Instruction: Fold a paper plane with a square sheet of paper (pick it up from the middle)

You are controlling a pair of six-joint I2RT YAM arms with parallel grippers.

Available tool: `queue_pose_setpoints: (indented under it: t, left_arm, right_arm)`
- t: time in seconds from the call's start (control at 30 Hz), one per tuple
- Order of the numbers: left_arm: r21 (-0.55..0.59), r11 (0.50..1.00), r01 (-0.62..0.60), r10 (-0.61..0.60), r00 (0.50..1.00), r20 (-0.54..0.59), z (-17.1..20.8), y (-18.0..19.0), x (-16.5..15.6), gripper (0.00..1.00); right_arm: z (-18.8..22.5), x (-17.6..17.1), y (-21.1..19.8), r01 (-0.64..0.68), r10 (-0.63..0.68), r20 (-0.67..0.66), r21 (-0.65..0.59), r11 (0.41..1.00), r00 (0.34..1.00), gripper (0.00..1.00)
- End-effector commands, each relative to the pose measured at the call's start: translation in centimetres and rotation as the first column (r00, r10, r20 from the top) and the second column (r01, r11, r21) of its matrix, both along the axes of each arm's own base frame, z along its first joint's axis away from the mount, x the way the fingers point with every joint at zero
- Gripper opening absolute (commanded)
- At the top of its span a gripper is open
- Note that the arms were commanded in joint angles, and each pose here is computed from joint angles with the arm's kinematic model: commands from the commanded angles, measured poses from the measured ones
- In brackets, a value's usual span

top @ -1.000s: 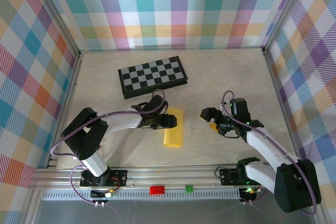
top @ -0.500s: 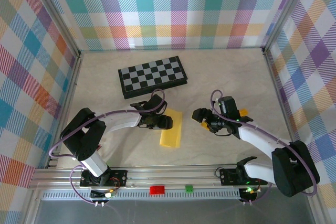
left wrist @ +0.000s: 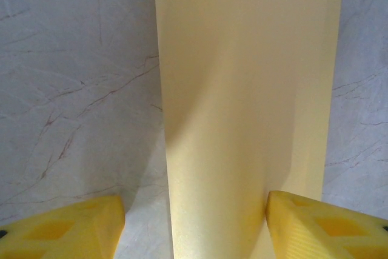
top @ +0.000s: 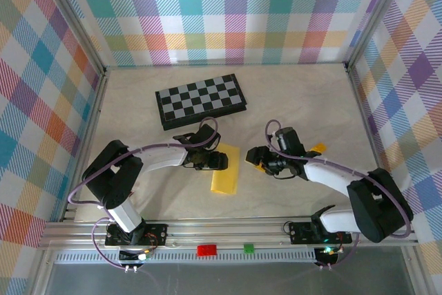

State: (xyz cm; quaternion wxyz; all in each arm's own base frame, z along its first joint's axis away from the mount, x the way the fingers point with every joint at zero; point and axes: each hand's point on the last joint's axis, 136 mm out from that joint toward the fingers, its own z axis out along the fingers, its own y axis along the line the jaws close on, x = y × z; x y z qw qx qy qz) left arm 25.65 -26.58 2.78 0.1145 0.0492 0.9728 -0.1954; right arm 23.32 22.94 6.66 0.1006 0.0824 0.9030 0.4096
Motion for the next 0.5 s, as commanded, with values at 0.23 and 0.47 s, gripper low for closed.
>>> queue_pose_setpoints:
  t: [0.23, 0.47]
  left_arm:
    - [0.066, 0.997, -0.051, 0.051, 0.999, 0.003, -2.0, 0.4, 0.9, 0.69]
    - [0.166, 0.985, -0.042, 0.043, 0.999, -0.003, -2.9, 1.9, 0.1, 0.7]
  right_arm:
    - [0.4, 1.2, 3.4, -0.039, 0.039, 0.021, -0.005, 0.999, 0.999, 0.27]
    - [-1.5, 1.2, 5.2, -0.066, 0.065, -0.024, -0.041, 0.997, 0.998, 0.07]
